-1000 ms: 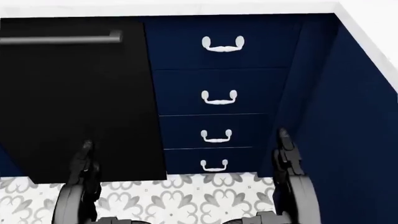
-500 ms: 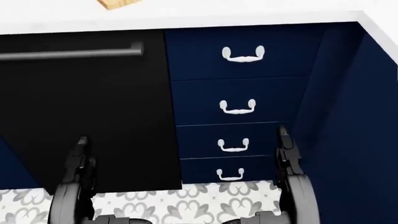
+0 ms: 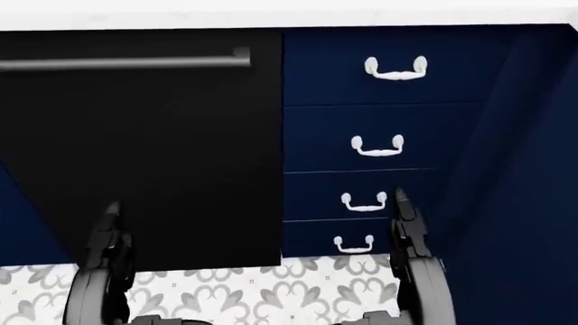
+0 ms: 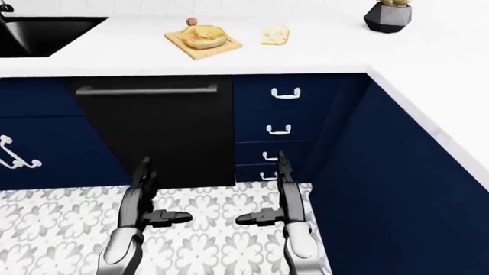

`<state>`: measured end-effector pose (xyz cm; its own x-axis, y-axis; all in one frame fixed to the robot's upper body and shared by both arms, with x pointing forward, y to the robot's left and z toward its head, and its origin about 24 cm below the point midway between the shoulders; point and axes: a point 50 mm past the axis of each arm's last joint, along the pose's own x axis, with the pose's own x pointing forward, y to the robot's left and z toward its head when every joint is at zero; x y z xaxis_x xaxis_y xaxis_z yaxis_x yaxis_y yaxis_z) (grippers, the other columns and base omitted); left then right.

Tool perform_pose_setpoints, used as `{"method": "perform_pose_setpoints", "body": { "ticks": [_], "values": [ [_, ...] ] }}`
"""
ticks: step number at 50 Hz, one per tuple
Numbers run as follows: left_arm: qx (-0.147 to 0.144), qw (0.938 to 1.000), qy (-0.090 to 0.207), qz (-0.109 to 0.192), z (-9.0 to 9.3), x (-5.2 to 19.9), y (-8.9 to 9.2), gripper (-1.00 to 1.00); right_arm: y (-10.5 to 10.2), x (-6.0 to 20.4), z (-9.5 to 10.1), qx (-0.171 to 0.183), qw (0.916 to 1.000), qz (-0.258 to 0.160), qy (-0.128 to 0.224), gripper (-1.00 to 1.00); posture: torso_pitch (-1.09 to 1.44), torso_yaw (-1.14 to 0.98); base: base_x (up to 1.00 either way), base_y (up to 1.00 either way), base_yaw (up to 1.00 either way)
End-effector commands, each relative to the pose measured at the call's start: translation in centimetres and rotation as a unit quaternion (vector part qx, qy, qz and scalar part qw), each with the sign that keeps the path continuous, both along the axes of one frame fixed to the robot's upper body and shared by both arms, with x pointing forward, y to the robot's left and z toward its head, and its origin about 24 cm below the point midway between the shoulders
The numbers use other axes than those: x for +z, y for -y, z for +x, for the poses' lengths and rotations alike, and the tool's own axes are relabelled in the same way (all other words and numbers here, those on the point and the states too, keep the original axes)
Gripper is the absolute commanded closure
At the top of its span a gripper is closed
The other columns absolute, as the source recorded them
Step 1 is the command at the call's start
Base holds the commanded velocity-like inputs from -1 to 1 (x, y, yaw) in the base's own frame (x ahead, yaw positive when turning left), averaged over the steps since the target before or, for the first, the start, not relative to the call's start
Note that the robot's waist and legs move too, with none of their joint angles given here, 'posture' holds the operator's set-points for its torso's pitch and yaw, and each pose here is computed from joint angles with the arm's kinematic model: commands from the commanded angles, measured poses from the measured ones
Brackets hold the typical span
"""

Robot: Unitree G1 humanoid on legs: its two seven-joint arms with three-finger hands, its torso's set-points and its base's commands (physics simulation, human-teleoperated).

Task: Pick up the wedge of cheese and place it on the slice of bread to prepare a simple cheese on bread dish.

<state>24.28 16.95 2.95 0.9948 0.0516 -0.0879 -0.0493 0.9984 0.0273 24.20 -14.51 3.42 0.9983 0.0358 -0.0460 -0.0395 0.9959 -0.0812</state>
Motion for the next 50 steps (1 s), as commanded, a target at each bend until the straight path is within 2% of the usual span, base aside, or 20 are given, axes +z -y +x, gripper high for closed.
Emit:
{"method": "perform_pose_setpoints", "body": {
  "ticks": [1, 20, 25, 30, 34, 44, 50],
  "values": [
    [-0.007, 0.9987, 0.050, 0.002, 0.4, 1.9, 0.4, -1.00, 0.2, 2.0, 0.4, -0.001, 0.9986, 0.000, 0.052, -1.00, 0.00, 0.00, 0.00, 0.05, 0.00],
    [-0.009, 0.9986, 0.052, 0.004, 0.3, 2.2, 0.6, -1.00, 0.2, 1.9, 0.2, 0.000, 0.9984, 0.001, 0.056, -1.00, 0.00, 0.00, 0.00, 0.13, 0.00],
    [-0.008, 0.9982, 0.059, 0.010, 0.9, 3.0, 0.7, -1.00, 0.4, 2.1, 0.3, -0.003, 0.9984, 0.000, 0.056, -1.00, 0.00, 0.00, 0.00, 0.00, 0.00],
    [-0.010, 0.9979, 0.062, 0.013, 2.6, 3.9, 0.8, -1.00, 0.7, 2.7, 0.6, -0.007, 0.9983, -0.001, 0.058, -1.00, 0.00, 0.00, 0.00, 0.00, 0.00],
    [-0.017, 0.9978, 0.064, 0.011, 5.2, 6.1, 1.0, -1.00, 1.6, 4.1, 2.4, -0.007, 0.9984, -0.010, 0.056, -1.00, 0.00, 0.00, 0.00, 0.00, 0.00],
    [0.009, 0.9966, 0.082, -0.003, 11.4, 14.6, -0.7, -1.00, 2.8, 10.7, 7.5, 0.010, 0.9976, -0.038, 0.057, -1.00, 0.00, 0.00, 0.00, 0.00, 0.00],
    [0.019, 0.9960, 0.087, 0.007, 14.1, 17.7, -0.9, -1.00, 3.5, 15.0, 10.0, 0.009, 0.9962, -0.061, 0.062, -1.00, 0.00, 0.00, 0.00, 0.00, 0.00]
  ]
}}
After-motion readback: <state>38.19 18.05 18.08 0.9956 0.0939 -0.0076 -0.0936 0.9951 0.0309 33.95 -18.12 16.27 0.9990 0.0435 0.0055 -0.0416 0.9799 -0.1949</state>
